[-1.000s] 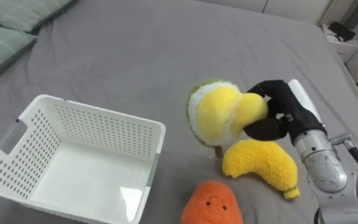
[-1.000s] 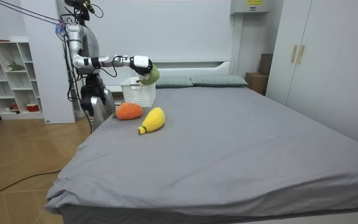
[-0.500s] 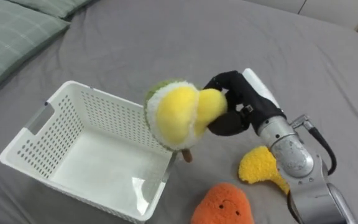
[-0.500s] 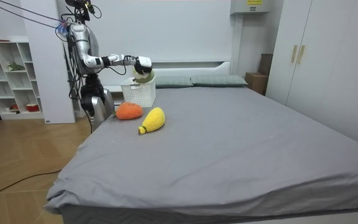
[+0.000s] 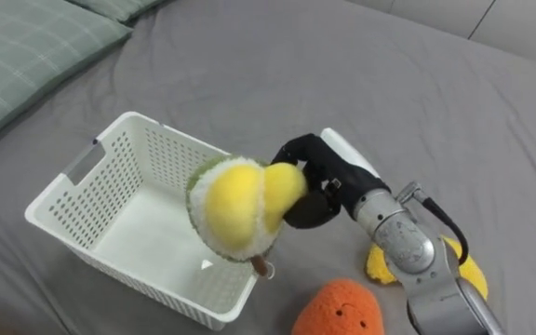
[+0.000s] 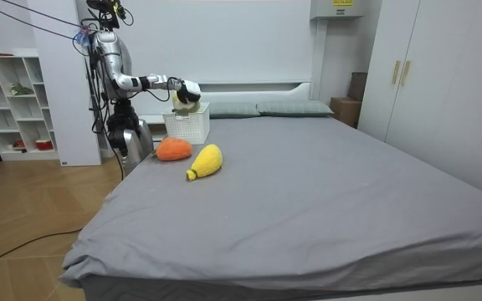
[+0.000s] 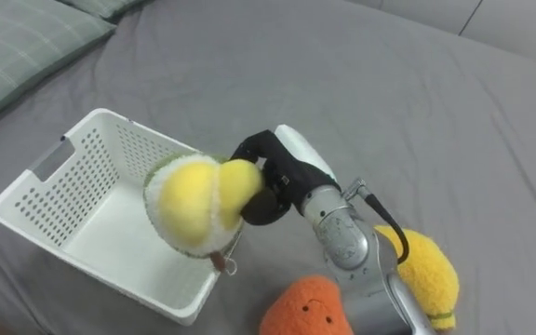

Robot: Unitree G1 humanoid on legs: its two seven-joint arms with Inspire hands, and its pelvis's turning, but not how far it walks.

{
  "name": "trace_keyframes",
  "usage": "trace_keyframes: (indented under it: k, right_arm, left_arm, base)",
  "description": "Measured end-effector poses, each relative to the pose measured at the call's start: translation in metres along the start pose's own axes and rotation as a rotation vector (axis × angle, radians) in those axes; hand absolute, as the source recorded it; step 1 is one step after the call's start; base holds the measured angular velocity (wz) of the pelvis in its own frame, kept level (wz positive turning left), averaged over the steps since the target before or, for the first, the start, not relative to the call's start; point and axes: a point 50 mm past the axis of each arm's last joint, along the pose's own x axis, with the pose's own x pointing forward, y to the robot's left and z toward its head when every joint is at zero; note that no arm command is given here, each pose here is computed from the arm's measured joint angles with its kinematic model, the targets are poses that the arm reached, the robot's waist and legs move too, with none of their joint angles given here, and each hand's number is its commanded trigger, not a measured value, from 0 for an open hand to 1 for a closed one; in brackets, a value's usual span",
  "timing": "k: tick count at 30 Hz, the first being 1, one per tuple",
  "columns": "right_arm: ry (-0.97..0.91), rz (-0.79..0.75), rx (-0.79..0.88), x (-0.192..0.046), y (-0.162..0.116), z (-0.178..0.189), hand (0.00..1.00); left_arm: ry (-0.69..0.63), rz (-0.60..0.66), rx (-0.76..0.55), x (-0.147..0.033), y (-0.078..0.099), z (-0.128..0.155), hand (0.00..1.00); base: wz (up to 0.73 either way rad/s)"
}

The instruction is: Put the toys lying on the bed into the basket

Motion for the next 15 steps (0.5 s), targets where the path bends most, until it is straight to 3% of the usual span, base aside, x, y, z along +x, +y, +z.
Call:
trace_keyframes:
  k: [15]
  right_arm:
    - [-0.020, 0.010, 0.008, 0.015, 0.009, 0.009, 0.00]
  left_arm:
    - [0.021, -0.008, 0.033, 0.001, -0.002, -0.001, 0.00]
  base:
    - [0.01]
